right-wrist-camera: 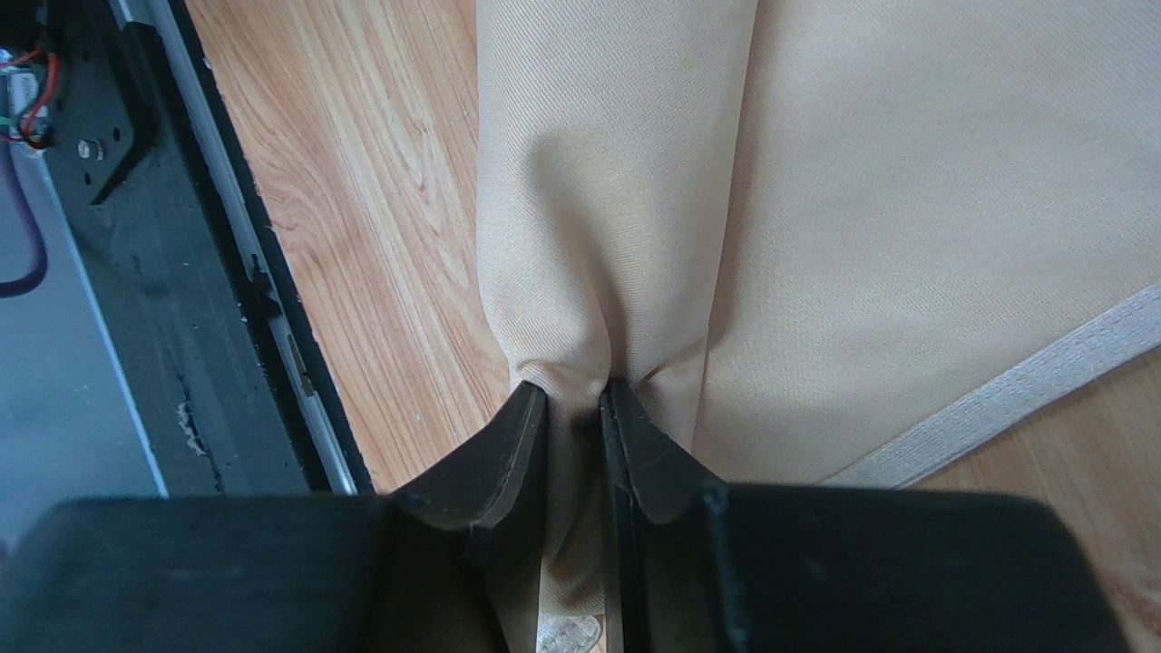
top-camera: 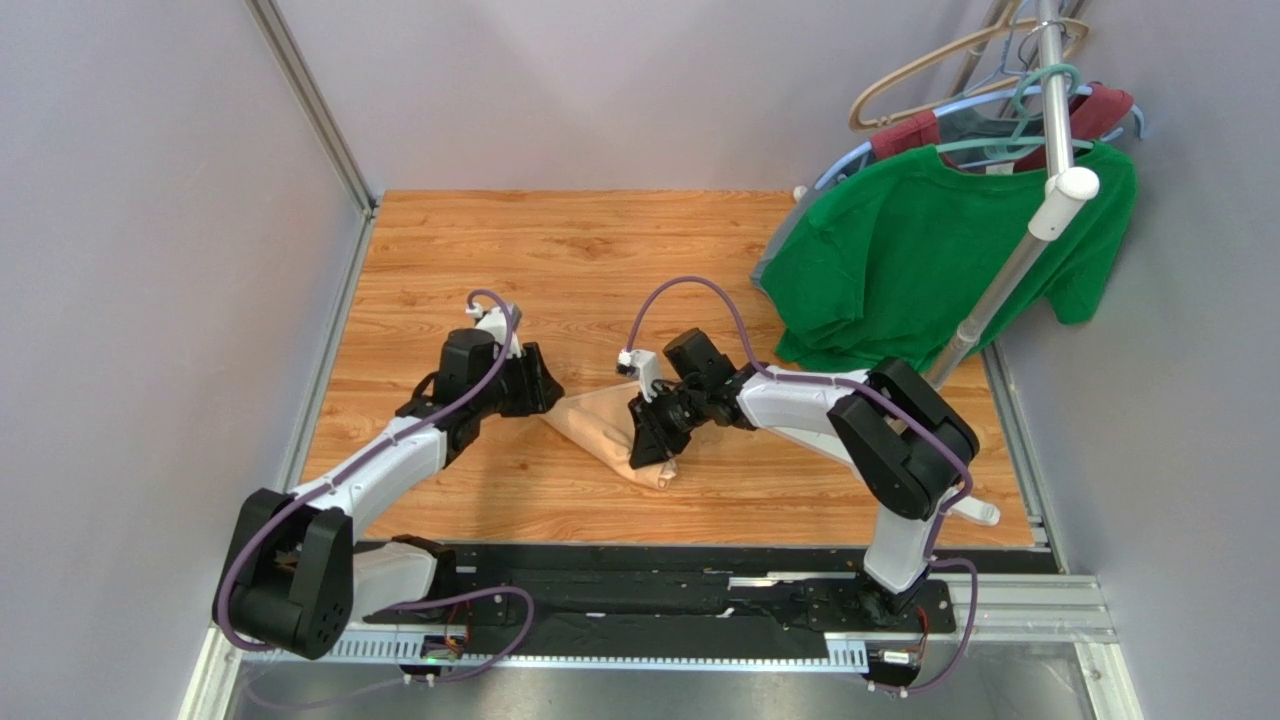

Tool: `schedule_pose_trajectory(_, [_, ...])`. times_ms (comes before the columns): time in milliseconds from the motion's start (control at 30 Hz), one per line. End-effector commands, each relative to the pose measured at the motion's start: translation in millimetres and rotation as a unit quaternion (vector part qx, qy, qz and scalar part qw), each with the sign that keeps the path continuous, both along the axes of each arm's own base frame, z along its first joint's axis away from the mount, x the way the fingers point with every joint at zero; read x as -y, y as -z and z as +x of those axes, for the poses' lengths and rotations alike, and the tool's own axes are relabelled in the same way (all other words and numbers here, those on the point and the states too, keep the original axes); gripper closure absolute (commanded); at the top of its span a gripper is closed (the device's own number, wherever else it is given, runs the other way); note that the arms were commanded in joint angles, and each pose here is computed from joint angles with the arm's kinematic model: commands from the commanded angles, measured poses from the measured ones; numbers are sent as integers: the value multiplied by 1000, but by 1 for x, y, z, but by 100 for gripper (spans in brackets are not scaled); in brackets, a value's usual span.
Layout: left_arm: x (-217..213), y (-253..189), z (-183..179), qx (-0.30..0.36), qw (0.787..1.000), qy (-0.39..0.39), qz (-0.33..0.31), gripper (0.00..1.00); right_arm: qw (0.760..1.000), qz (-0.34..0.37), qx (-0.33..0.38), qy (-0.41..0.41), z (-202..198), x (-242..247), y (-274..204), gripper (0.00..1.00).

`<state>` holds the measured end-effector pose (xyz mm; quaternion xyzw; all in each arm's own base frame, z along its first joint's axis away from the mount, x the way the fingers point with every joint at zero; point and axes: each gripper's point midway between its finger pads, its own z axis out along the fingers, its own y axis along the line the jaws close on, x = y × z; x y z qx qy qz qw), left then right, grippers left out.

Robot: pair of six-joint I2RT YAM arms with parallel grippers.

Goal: Fold the napkin, place the utensils inside, and roll it up
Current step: Roll the napkin with the utensil

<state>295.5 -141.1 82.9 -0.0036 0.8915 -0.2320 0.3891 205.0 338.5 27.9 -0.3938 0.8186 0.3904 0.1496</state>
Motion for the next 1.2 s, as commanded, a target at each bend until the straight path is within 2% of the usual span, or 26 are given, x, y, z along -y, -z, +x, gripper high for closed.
schedule_pose_trajectory(0, [8,-4,6,21,999,10,-25,45,990,-104,-92,13,-32,45,54,84])
schedule_pose_trajectory(267, [17,5,6,14,999,31,-41,49,989,-99,-109,18,-28,47,57,85])
schedule_pose_trajectory(367, [18,8,9,12,999,34,-39,59,989,-100,-110,19,-26,46,58,85])
schedule_pose_trajectory(467, [21,12,10,2,998,43,-38,80,989,-102,-110,20,-25,47,58,83])
schedule_pose_trajectory(533, [24,17,9,-9,998,52,-39,89,989,-101,-106,24,-22,47,55,78])
schedule_pose_trajectory(567, [25,19,11,-14,998,54,-38,97,989,-102,-105,26,-21,47,54,74])
schedule_pose_trajectory(600, [25,22,10,-22,997,57,-37,100,989,-102,-103,28,-20,47,52,66])
schedule_pose_trajectory(667, [26,25,12,-32,997,60,-31,100,990,-101,-92,33,-16,47,45,57])
schedule_pose_trajectory(700, [25,29,10,-45,997,60,-27,100,991,-101,-87,36,-13,46,41,49])
schedule_pose_trajectory(800, [25,33,13,-65,996,60,-17,100,992,-94,-65,44,-5,43,24,39])
schedule_pose_trajectory(1000, [24,37,13,-90,994,65,-3,100,993,-99,4,68,12,42,-12,30])
schedule_pose_trajectory(1167, [24,38,13,-99,993,69,0,100,980,-123,126,93,34,37,-37,29])
